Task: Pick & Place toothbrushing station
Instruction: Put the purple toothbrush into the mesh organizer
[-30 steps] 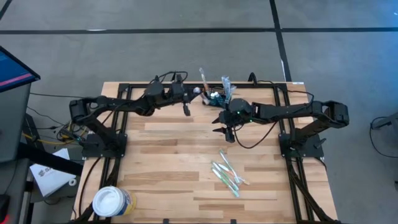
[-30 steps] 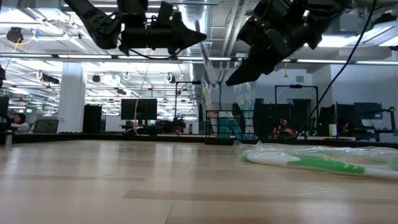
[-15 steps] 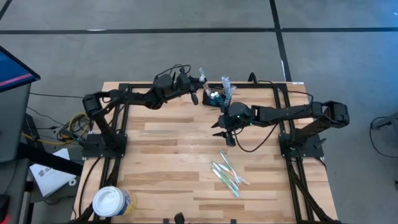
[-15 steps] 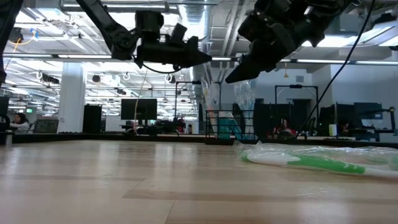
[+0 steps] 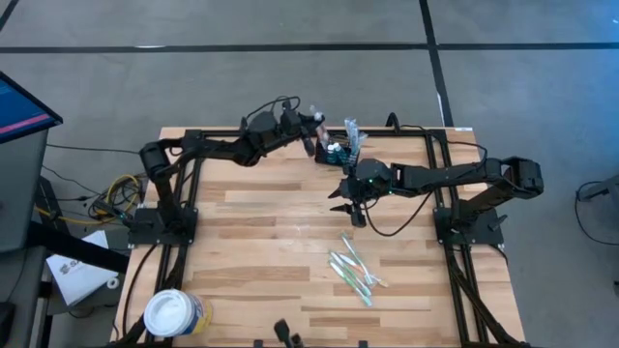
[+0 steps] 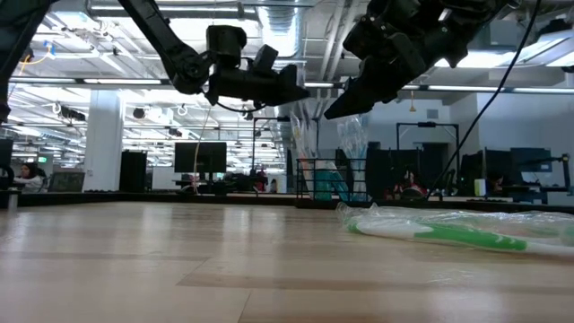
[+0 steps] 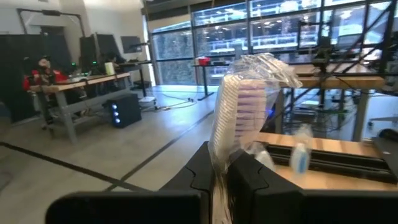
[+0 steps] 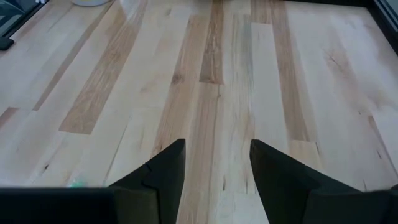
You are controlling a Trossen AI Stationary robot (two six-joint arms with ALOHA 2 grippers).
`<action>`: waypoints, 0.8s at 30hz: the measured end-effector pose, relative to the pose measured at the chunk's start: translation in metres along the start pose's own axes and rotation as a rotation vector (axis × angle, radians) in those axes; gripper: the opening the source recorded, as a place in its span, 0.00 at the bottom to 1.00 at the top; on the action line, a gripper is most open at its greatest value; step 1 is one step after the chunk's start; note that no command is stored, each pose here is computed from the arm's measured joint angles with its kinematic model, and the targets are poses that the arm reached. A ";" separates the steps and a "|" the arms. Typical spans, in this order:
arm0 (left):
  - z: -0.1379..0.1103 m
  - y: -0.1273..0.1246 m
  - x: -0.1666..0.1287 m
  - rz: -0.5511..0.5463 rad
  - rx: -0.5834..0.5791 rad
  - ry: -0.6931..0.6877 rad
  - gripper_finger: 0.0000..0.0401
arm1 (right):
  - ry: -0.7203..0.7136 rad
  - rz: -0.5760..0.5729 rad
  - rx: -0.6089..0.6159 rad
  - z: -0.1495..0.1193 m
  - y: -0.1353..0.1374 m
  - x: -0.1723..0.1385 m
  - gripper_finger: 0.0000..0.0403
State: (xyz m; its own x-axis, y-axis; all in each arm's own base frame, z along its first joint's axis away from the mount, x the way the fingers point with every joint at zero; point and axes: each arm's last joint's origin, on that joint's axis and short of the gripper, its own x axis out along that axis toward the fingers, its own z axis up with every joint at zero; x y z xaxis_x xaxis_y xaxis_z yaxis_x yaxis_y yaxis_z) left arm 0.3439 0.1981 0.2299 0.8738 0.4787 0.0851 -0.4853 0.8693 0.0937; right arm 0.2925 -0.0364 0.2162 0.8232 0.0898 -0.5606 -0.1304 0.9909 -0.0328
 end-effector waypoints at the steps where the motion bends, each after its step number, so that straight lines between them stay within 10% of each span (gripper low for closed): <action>1: -0.001 0.000 0.001 0.014 0.000 0.004 0.02 | 0.000 0.000 0.000 0.000 0.000 0.000 0.42; 24: -0.012 0.005 0.008 0.044 0.008 0.066 0.02 | 0.001 0.000 -0.010 0.000 0.000 0.000 0.42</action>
State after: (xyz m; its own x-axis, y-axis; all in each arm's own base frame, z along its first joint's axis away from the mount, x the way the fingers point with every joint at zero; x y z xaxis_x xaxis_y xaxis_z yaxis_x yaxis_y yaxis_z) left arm 0.3485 0.2073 0.2192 0.8518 0.5234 0.0239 -0.5230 0.8466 0.0988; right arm 0.2924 -0.0363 0.2161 0.8226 0.0899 -0.5615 -0.1359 0.9899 -0.0407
